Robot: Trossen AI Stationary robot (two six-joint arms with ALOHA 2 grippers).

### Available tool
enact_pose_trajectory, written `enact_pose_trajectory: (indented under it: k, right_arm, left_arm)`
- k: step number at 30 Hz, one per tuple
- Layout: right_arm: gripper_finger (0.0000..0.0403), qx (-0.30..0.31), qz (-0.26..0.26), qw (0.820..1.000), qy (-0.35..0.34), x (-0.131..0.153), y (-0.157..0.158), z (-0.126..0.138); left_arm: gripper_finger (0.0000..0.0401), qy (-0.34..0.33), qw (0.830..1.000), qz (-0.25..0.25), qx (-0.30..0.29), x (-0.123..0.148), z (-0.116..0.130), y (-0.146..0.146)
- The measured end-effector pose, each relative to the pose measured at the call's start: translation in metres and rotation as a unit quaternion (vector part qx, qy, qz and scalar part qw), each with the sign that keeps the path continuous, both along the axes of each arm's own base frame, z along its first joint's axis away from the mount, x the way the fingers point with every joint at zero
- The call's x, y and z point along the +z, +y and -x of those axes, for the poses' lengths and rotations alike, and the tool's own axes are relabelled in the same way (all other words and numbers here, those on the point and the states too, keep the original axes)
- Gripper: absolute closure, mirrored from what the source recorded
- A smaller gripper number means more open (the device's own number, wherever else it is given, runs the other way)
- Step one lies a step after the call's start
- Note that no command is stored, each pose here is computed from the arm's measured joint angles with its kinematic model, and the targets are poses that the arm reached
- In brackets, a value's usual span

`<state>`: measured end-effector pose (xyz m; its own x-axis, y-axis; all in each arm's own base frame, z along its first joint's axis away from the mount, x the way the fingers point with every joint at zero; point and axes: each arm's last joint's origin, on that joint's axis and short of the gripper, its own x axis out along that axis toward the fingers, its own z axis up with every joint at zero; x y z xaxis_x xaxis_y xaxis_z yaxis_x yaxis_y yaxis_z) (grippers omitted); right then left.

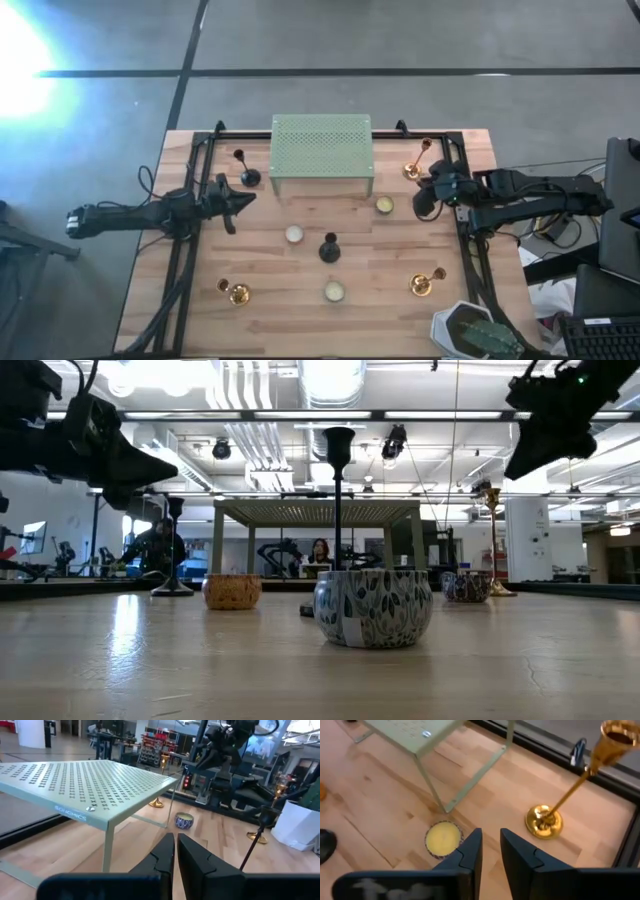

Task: Pick & Place candle stick holders
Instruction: Put the top gold candle holder onto the shelf

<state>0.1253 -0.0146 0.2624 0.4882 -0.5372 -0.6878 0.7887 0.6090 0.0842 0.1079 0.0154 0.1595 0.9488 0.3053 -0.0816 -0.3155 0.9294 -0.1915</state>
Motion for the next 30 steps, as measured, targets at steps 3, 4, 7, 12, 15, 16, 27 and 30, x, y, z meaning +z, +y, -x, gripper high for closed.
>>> enact_pose_trajectory:
  k: [3,4,7,12,15,16,27,30]
  right_arm:
    - [0.0353,-0.03,0.011,0.999,-0.006,-0.012,0.003,0.002]
    - [0.0356,-0.044,0.02,0.999,-0.011,-0.016,0.004,0.003]
    - [0.0362,-0.096,0.062,0.993,-0.031,-0.03,0.006,0.005]
    - [0.0363,-0.145,0.111,0.981,-0.073,-0.056,0.007,0.005]
    - [0.0356,-0.137,0.115,0.98,-0.085,-0.07,0.008,0.002]
    - [0.0352,-0.133,0.123,0.979,-0.089,-0.073,0.008,0.001]
    - [0.027,-0.187,0.227,0.949,-0.109,-0.1,0.0,0.003]
    - [0.0256,-0.207,0.234,0.943,-0.116,-0.106,-0.003,0.004]
  left_arm:
    - [0.0376,0.006,1.0,-0.029,0.006,0.001,0.0,0.0]
    - [0.0376,0.008,0.999,-0.045,0.012,0.001,0.0,0.001]
    - [0.0376,-0.008,0.998,-0.054,0.024,0.005,0.0,0.001]
    - [0.0376,-0.057,0.996,-0.057,0.027,0.014,0.0,0.002]
    - [0.0376,-0.079,0.995,-0.059,0.029,0.019,0.001,0.001]
    - [0.0376,-0.084,0.994,-0.061,0.029,0.02,0.001,0.001]
    - [0.0376,-0.085,0.991,-0.096,0.029,0.022,0.001,0.001]
    - [0.0376,-0.081,0.99,-0.108,0.029,0.022,0.001,0.001]
